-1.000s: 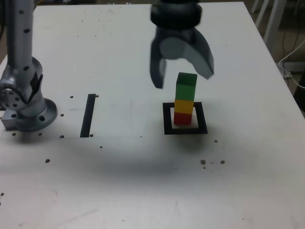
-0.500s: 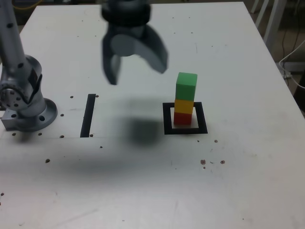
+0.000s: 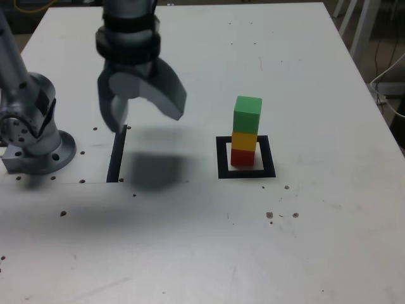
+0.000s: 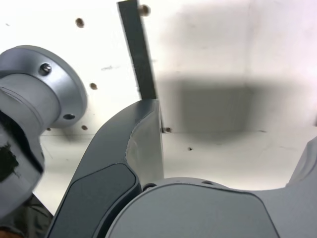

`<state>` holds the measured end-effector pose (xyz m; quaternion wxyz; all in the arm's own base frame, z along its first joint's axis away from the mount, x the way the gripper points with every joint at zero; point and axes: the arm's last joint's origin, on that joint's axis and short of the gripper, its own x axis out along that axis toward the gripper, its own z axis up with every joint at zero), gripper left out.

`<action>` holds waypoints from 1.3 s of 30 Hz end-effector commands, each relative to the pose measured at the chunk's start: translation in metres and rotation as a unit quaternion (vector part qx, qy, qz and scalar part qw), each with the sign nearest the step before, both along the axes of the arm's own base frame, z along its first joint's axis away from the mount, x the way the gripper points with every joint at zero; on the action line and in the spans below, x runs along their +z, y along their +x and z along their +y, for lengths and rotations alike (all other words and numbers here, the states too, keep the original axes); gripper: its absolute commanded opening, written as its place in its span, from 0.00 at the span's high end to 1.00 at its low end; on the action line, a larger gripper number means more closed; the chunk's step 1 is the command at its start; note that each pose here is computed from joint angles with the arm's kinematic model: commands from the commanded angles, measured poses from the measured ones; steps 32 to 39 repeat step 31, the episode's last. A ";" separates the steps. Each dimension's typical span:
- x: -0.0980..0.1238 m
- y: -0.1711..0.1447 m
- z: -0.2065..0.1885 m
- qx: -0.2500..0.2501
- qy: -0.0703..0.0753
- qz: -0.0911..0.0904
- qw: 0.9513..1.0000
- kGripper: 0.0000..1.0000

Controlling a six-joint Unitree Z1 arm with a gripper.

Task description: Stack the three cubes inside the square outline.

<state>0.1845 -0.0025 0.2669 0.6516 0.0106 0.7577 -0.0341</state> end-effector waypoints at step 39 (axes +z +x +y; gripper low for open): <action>-0.047 -0.035 0.013 0.030 -0.007 0.028 0.999 0.00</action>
